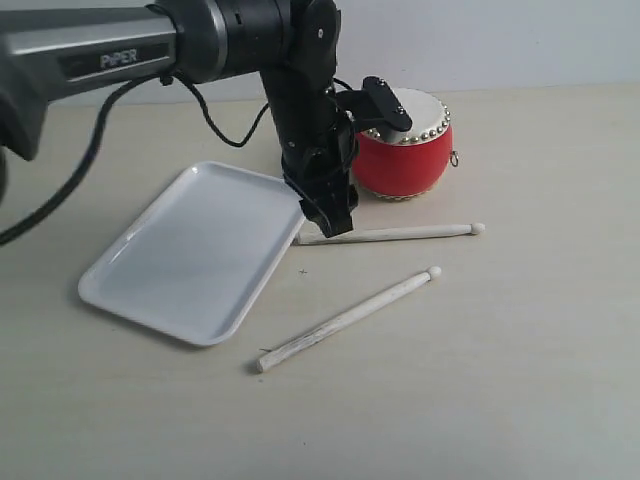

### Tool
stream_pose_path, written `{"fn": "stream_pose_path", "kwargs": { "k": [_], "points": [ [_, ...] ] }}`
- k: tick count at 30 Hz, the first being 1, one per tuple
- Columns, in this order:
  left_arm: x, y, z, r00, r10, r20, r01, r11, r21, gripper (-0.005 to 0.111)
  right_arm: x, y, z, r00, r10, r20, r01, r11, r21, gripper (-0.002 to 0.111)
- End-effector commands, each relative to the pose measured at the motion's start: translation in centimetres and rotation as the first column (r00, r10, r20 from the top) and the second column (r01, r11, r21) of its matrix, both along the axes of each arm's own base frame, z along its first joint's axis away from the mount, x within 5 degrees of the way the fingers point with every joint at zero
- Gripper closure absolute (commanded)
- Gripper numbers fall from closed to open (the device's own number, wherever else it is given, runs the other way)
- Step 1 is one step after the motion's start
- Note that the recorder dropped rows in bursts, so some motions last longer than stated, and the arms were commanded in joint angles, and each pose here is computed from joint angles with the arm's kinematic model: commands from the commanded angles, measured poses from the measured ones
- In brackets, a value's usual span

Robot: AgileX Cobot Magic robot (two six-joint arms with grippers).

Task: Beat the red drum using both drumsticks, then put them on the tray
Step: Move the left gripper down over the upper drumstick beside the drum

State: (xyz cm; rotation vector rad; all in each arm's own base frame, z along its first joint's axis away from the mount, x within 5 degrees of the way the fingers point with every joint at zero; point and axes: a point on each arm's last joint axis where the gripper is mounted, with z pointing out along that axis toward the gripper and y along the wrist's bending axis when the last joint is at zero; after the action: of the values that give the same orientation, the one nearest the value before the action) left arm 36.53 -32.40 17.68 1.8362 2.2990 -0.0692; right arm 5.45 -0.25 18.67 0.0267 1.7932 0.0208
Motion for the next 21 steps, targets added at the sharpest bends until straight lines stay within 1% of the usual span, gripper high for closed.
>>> {"fn": "stream_pose_path", "kwargs": {
  "k": [1, 5, 11, 19, 21],
  "points": [
    [1.5, -1.1, -0.9, 1.0, -0.01, -0.006, 0.01, 1.0, 0.022, 0.05, 0.0, 0.0, -0.1, 1.0, 0.004, 0.006, -0.004, 1.0, -0.006, 0.108],
    [2.9, -2.1, -2.3, 0.999, -0.039, 0.034, 0.039, 0.999, 0.015, 0.05, 0.0, 0.0, -0.1, 1.0, 0.004, 0.006, -0.004, 1.0, -0.006, 0.108],
    [3.4, -2.7, -3.4, 0.996, -0.074, 0.046, 0.073, 0.997, 0.011, 0.05, 0.0, 0.0, -0.1, 1.0, 0.004, 0.006, -0.004, 1.0, -0.006, 0.108],
    [3.4, -2.7, -3.4, 0.996, -0.079, 0.045, 0.079, 0.997, 0.009, 0.05, 0.0, 0.0, -0.1, 1.0, 0.004, 0.006, -0.004, 1.0, -0.006, 0.108],
    [3.4, -2.7, -3.4, 0.997, -0.067, 0.043, 0.067, 0.998, 0.007, 0.05, 0.0, 0.0, -0.1, 1.0, 0.004, 0.006, -0.004, 1.0, -0.006, 0.108]
  ]
}}
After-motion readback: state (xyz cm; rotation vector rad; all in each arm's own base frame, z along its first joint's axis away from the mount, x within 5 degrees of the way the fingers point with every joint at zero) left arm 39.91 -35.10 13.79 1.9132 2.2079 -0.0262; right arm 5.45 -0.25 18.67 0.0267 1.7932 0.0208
